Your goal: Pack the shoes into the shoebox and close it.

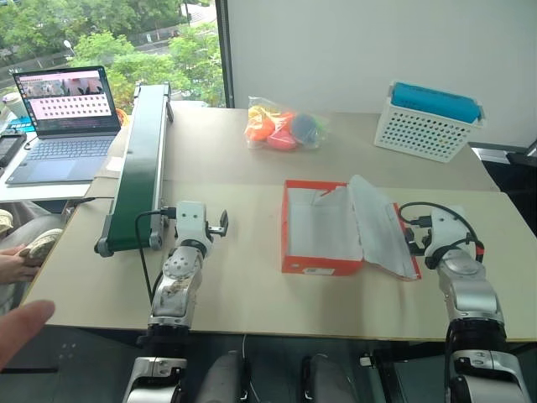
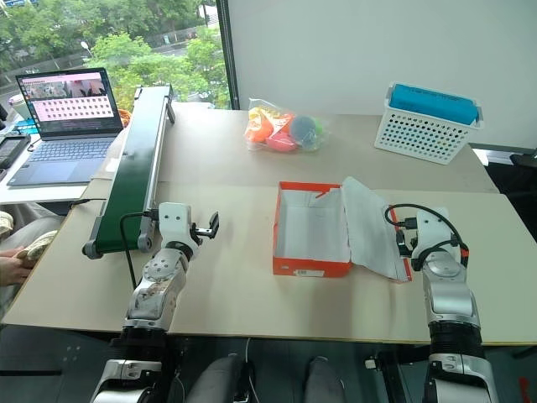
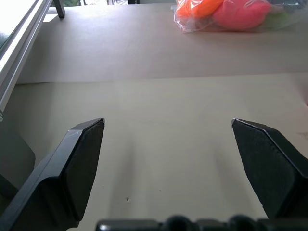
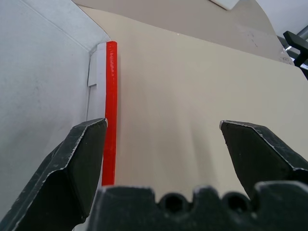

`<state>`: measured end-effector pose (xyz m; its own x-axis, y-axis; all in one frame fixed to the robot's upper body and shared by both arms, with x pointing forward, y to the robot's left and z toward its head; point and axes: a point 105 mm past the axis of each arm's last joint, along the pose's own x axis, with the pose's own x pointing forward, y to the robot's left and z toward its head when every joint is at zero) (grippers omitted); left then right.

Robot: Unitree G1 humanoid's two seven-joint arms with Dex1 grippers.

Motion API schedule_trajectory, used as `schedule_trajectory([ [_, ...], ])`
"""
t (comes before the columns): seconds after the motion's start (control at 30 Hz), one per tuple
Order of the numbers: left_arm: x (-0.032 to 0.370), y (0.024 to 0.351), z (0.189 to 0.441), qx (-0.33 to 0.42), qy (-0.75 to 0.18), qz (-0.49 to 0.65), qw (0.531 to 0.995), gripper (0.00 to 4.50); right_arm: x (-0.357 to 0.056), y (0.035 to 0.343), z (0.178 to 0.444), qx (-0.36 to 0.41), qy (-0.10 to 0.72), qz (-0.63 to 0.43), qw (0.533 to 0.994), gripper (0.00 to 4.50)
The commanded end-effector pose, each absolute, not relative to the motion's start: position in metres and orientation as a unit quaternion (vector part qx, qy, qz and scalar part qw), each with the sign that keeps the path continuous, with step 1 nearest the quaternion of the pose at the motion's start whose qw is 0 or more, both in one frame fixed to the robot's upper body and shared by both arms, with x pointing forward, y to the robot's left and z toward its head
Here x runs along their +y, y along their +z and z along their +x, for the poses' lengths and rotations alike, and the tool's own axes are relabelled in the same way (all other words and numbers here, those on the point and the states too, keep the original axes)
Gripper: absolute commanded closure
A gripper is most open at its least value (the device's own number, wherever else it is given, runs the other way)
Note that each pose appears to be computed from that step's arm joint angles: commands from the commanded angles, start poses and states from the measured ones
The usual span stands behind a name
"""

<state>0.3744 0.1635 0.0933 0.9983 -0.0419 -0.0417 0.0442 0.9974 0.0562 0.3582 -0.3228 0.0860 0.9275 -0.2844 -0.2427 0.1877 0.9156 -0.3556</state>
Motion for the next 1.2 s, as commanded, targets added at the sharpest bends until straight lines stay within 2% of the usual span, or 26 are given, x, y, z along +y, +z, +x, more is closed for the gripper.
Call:
schedule_trajectory([
  [0.03, 0.158, 0.115, 0.377, -0.022, -0.034, 0.068, 0.997, 0.0, -0.336, 0.106, 0.361, 0.125, -0.16, -0.157, 0.966, 0.05],
  [0.1, 0.146, 0.143, 0.374, -0.092, -0.056, 0.131, 0.985, 0.0, -0.336, 0.122, 0.367, 0.095, -0.191, -0.11, 0.971, 0.05],
  [0.2, 0.152, 0.173, 0.37, -0.155, -0.029, 0.165, 0.974, 0.0, -0.32, 0.149, 0.379, 0.039, -0.182, -0.015, 0.982, 0.05],
  [0.33, 0.188, 0.199, 0.368, -0.192, 0.056, 0.167, 0.965, 0.0, -0.274, 0.174, 0.395, 0.02, -0.101, 0.064, 0.993, 0.05],
  [0.43, 0.214, 0.198, 0.367, -0.177, 0.103, 0.141, 0.969, 0.0, -0.241, 0.189, 0.399, 0.026, -0.026, 0.058, 0.998, 0.05],
  [0.47, 0.229, 0.194, 0.368, -0.159, 0.125, 0.12, 0.972, 0.0, -0.211, 0.201, 0.397, 0.017, 0.061, 0.04, 0.997, 0.05],
  [0.53, 0.254, 0.186, 0.367, -0.129, 0.157, 0.083, 0.976, 0.0, -0.158, 0.219, 0.377, 0.009, 0.227, 0.007, 0.974, 0.05],
  [0.63, 0.266, 0.18, 0.366, -0.103, 0.165, 0.067, 0.979, 0.0, -0.132, 0.227, 0.356, 0.009, 0.326, -0.02, 0.945, 0.05],
  [0.67, 0.27, 0.172, 0.367, -0.076, 0.158, 0.063, 0.983, 0.0, -0.115, 0.226, 0.34, 0.017, 0.394, -0.057, 0.917, 0.05],
  [0.73, 0.273, 0.162, 0.368, -0.038, 0.145, 0.062, 0.987, 0.0, -0.097, 0.219, 0.319, 0.035, 0.47, -0.108, 0.875, 0.05],
  [0.97, 0.289, 0.167, 0.371, 0.023, 0.143, 0.068, 0.987, 0.0, -0.077, 0.207, 0.309, 0.043, 0.527, -0.153, 0.835, 0.05],
  [1.2, 0.289, 0.165, 0.373, 0.062, 0.128, 0.076, 0.987, 0.0, -0.063, 0.2, 0.307, 0.038, 0.543, -0.125, 0.83, 0.05],
])
